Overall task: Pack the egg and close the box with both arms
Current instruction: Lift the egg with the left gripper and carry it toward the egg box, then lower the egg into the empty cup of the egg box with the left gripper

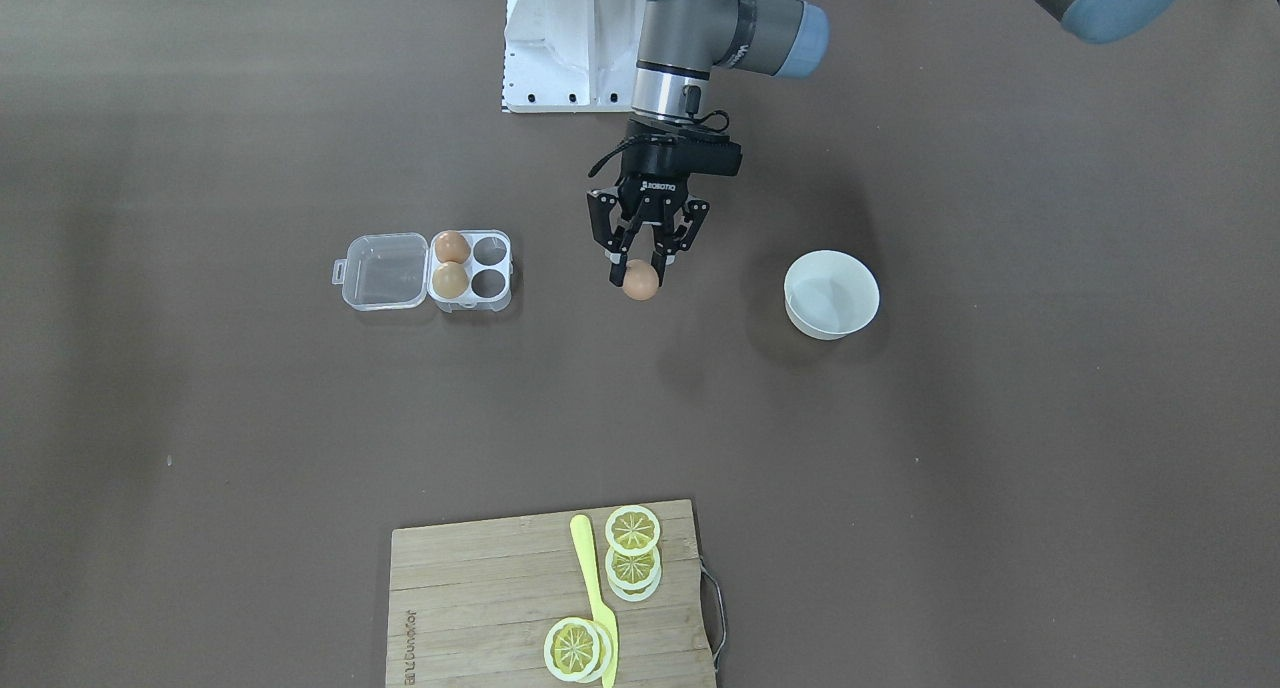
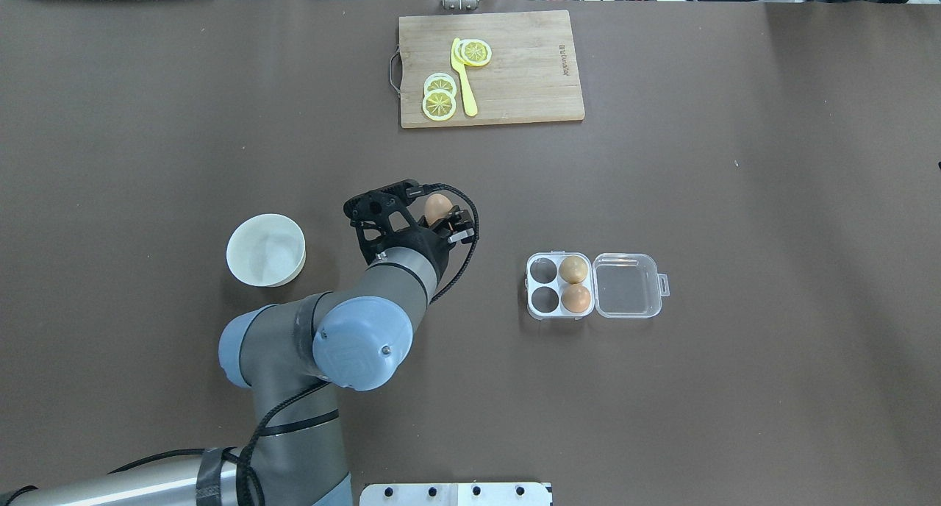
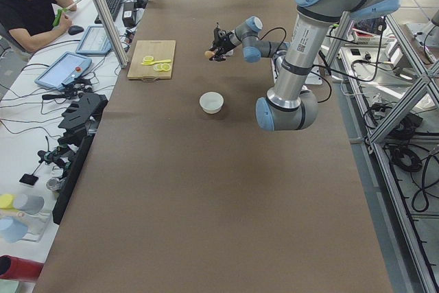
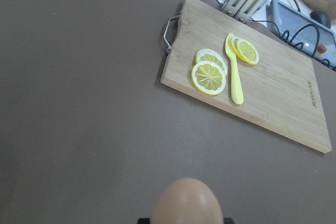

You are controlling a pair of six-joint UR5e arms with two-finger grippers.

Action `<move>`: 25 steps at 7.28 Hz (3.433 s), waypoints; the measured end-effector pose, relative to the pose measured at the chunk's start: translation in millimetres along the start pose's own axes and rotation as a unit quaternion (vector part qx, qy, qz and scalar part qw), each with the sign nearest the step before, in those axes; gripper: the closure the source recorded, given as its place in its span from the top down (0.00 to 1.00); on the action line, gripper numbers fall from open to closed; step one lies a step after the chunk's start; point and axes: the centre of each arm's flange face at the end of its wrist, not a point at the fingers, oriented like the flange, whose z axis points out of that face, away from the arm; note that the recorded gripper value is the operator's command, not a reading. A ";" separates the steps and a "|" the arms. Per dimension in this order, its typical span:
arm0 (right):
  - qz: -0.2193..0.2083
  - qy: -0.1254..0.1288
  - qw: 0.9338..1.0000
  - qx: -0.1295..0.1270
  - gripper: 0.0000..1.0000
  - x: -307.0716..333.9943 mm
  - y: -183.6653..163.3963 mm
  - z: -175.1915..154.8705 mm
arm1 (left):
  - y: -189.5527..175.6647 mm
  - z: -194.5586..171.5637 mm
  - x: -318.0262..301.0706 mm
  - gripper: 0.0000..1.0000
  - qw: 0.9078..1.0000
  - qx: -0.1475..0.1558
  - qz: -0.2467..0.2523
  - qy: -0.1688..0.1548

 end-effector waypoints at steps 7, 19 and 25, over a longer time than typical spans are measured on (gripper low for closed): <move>0.010 -0.001 1.000 -0.003 1.00 3.2 -0.8 2.5 | 33.5 51.7 81.4 0.00 0.999 0.002 -0.003 0.033; 0.020 -0.015 1.000 -0.007 1.00 0.0 1.2 1.8 | 88.0 51.2 78.7 0.00 0.999 -0.027 0.011 0.032; 0.021 -0.014 1.000 -0.007 1.00 0.1 -0.4 2.4 | 105.5 40.2 86.1 0.12 0.998 -0.040 0.013 0.039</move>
